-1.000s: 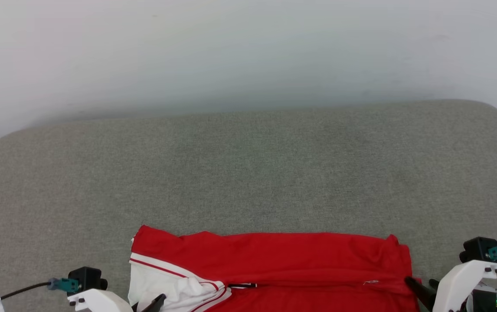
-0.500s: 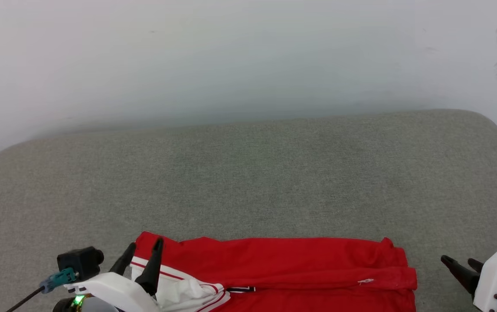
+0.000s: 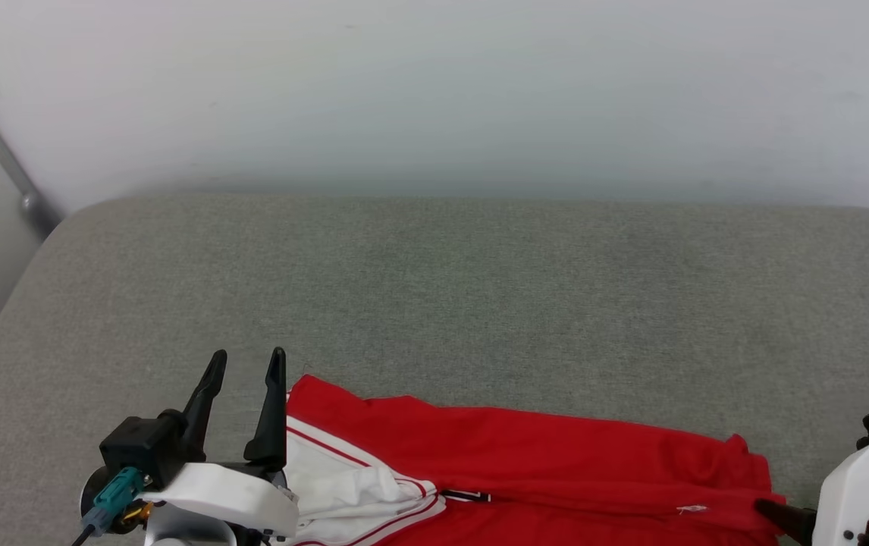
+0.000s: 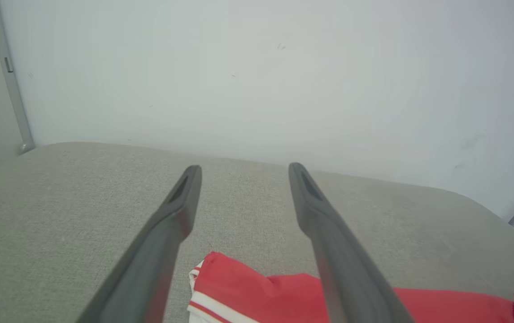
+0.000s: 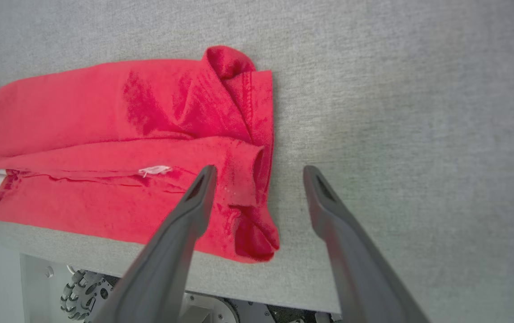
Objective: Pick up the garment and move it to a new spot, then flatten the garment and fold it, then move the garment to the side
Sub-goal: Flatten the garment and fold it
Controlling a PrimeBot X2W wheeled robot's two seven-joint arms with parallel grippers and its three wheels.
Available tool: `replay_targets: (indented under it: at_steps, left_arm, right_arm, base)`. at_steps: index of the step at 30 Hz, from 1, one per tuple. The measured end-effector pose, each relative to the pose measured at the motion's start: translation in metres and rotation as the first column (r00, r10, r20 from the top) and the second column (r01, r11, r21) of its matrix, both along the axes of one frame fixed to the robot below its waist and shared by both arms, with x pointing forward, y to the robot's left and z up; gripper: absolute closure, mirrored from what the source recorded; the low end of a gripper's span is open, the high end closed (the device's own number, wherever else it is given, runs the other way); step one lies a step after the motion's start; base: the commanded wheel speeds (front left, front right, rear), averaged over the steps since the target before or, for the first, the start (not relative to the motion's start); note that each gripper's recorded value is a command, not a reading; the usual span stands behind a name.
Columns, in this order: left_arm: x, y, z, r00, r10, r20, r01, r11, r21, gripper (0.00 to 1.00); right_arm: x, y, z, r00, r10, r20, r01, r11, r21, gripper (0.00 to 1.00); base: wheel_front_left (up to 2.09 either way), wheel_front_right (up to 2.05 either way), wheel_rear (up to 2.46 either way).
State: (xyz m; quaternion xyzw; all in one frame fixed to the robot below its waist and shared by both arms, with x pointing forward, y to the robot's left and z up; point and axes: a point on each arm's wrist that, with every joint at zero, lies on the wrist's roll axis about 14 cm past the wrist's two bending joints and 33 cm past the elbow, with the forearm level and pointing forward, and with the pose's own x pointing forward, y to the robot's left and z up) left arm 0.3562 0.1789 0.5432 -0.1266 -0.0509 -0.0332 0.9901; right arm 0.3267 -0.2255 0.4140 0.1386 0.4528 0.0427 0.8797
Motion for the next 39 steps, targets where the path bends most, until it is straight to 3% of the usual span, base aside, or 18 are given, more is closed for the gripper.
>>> replay_targets:
  at_steps: [12,13,14,16,27,35,39]
  left_arm:
    - [-0.003,0.012,0.006,0.998,0.045,0.039,-0.048,0.996,0.073,0.0]
    - [-0.003,0.012,0.005,0.998,0.045,0.038,-0.048,0.996,0.074,0.0]
    - [-0.003,0.012,0.005,0.998,0.045,0.038,-0.048,0.996,0.074,0.0]
    - [-0.003,0.011,0.005,0.998,0.042,0.038,-0.045,0.996,0.075,0.0]
    - [-0.007,0.006,0.005,0.999,0.029,0.041,-0.033,0.997,0.076,0.0]
    - [-0.015,0.005,0.004,0.999,0.029,0.035,-0.033,0.995,0.093,0.0]
    - [-0.015,0.0,0.007,0.999,0.019,0.043,-0.023,0.995,0.096,0.0]
  right_arm:
    - [-0.001,0.035,-0.042,0.987,0.035,-0.158,-0.023,0.997,0.077,0.0]
    - [-0.001,0.036,-0.043,0.986,0.037,-0.16,-0.024,0.996,0.081,0.14]
    - [-0.001,0.037,-0.044,0.986,0.04,-0.164,-0.026,0.996,0.085,0.64]
    - [0.001,0.039,-0.044,0.986,0.044,-0.16,-0.028,0.995,0.098,1.0]
    - [0.007,0.045,-0.03,0.993,0.068,-0.091,-0.056,0.99,0.132,1.0]
    - [0.01,0.017,-0.002,0.999,0.05,0.017,-0.051,0.997,0.064,1.0]
    - [0.005,-0.016,0.007,0.999,-0.022,0.045,0.021,1.0,0.019,1.0]
  base:
    - [0.0,0.0,0.0]
    - [0.0,0.0,0.0]
    - [0.0,0.0,0.0]
    - [0.0,0.0,0.0]
    - [0.0,0.0,0.0]
    - [0.0,0.0,0.0]
    - [0.0,0.0,0.0]
